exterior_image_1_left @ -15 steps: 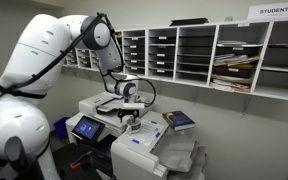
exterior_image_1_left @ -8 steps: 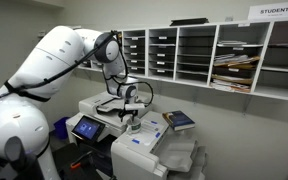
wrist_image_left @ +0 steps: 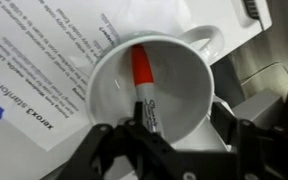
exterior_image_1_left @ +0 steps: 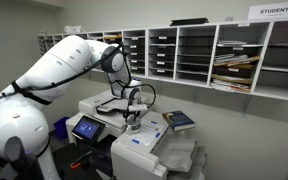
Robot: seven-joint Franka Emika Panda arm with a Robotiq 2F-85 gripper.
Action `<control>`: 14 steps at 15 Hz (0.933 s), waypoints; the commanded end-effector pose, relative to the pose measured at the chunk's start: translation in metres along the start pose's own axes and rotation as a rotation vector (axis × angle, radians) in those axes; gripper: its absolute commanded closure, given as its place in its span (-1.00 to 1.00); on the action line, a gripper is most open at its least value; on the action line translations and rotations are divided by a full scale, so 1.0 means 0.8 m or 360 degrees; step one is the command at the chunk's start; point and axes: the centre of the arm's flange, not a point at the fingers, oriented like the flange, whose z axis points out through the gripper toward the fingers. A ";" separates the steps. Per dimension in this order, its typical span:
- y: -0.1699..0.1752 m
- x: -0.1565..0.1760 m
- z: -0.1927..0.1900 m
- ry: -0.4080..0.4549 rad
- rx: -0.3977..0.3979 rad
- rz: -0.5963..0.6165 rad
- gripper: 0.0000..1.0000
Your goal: Take the marker out of the mug
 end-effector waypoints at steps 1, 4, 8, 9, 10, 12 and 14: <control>0.020 0.012 0.008 -0.0019 0.0022 -0.0025 -0.29; 0.024 0.013 0.020 -0.0034 0.0029 -0.0045 0.03; 0.027 0.013 0.030 -0.0015 0.0033 -0.0053 0.78; 0.027 0.013 0.029 -0.0009 0.0028 -0.0061 0.94; 0.028 0.013 0.027 -0.0002 0.0024 -0.0066 0.98; 0.027 0.011 0.019 0.0016 0.0032 -0.0077 0.91; 0.027 0.008 0.004 0.0050 0.0071 -0.0080 0.91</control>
